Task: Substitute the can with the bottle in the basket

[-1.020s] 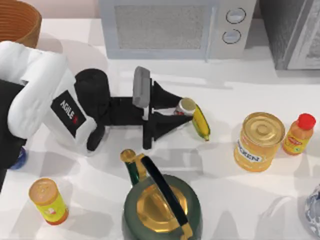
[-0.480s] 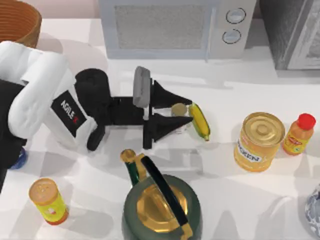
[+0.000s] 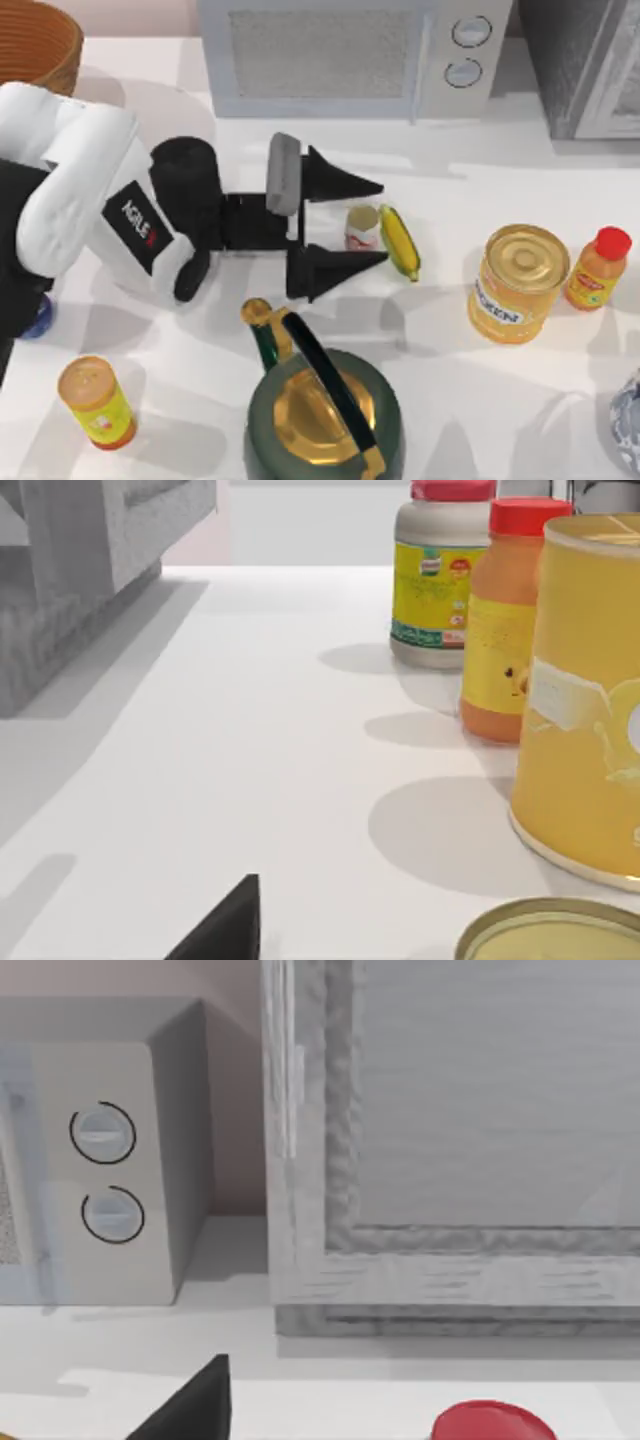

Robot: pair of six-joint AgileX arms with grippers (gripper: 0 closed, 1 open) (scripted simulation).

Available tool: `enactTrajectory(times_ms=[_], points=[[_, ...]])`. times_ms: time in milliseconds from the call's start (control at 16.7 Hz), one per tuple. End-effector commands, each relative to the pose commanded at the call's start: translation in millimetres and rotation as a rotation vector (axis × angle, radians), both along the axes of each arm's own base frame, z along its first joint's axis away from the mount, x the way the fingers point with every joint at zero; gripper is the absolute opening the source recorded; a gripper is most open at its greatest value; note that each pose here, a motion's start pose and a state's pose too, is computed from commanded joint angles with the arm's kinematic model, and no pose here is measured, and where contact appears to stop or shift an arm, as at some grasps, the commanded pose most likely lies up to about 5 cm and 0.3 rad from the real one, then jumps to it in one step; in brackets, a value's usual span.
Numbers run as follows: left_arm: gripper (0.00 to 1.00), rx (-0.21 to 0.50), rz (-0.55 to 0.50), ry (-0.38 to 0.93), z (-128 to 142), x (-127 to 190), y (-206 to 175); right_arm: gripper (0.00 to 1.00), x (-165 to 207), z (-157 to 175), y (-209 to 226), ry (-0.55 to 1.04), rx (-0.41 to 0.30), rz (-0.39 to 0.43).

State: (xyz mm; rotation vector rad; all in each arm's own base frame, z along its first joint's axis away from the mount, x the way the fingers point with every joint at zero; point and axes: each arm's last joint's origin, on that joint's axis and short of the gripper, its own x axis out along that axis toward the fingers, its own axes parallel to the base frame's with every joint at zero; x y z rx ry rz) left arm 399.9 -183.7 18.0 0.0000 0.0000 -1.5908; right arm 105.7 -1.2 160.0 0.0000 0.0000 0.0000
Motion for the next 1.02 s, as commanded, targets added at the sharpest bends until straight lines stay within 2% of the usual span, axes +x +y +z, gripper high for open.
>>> enactTrajectory(times_ms=[360,540,720,1020], points=[[1.0,0.0,0.004,0.0,0.0,0.6,1.5,1.0,0.0,0.0,0.0,0.0,0.0,0.0],[1.0,0.007,0.065,0.017,13.1,-1.6,8.8,1.0,0.0,0.0,0.0,0.0,0.0,0.0],[1.0,0.019,0.194,0.04,47.0,-10.5,23.2,1.0,0.0,0.0,0.0,0.0,0.0,0.0],[1.0,0.03,0.489,0.044,138.5,-56.5,60.3,1.0,0.0,0.0,0.0,0.0,0.0,0.0]])
